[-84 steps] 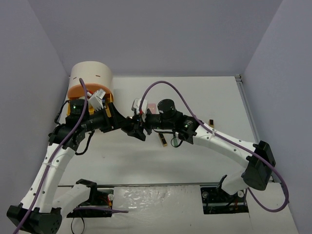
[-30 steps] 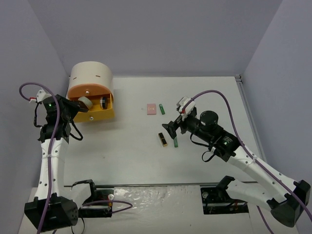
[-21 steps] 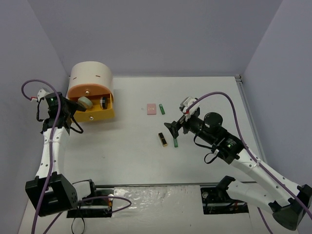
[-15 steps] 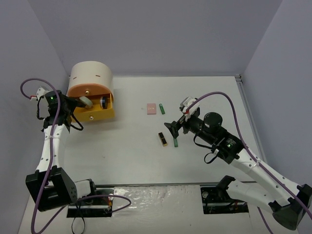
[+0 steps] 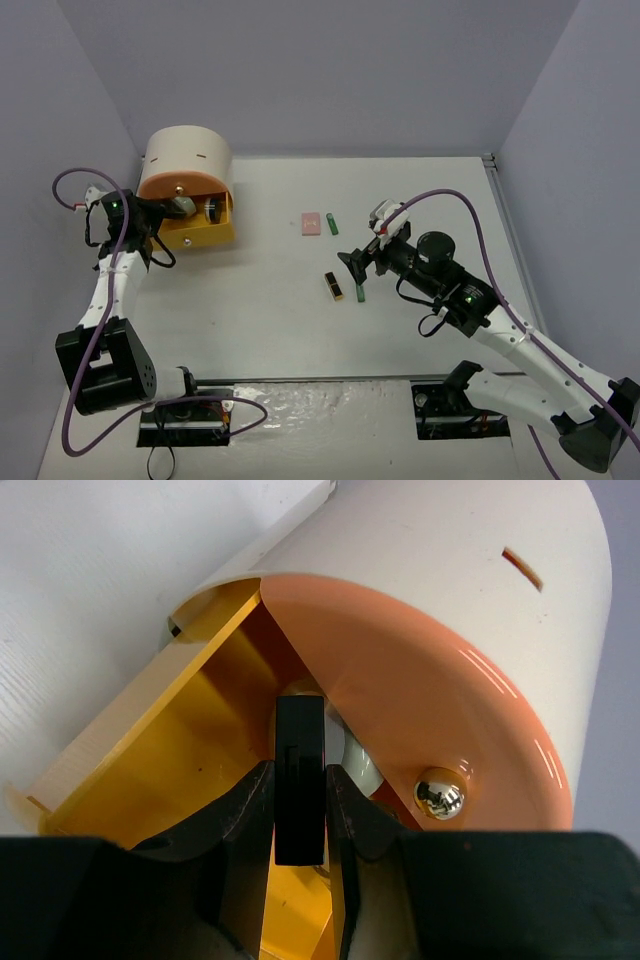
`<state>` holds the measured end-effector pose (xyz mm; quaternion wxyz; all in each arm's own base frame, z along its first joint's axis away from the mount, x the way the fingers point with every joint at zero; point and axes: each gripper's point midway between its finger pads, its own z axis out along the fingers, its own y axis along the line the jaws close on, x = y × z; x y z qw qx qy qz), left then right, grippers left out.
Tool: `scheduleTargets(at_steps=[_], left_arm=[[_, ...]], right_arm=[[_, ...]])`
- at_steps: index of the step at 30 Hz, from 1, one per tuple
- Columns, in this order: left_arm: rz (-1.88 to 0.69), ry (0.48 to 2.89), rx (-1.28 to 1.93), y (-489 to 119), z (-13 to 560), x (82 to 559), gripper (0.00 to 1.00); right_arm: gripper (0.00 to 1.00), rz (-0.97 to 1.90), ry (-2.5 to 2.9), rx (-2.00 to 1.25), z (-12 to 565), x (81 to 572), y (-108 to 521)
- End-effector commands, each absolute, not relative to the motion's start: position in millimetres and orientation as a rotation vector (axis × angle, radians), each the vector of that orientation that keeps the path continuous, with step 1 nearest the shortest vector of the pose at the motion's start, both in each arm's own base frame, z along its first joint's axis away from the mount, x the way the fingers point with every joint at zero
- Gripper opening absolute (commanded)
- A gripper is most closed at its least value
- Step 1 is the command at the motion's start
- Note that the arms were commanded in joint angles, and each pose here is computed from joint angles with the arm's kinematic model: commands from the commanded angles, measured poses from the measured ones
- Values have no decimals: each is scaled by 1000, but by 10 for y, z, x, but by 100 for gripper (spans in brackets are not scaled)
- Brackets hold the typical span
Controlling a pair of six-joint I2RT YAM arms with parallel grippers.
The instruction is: Organize the makeup
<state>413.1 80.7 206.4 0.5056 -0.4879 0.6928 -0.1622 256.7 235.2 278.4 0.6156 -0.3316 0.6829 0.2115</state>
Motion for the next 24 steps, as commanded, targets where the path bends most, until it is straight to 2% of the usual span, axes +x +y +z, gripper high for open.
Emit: scheduleTargets(at_steps=[1,21,24], left_arm=[[-536,1494,-1098,761,2571,4312,0],[-787,1442,-1130,494,2609,4387,0],[-763,1471,-1140,497,2570,4353,0]], right_arm=[[100,491,1493,-707,3022,2652,2382],[100,489,1497,-708,2998,2669,2393],[100,487,1499,-707,2993,2675,2391]])
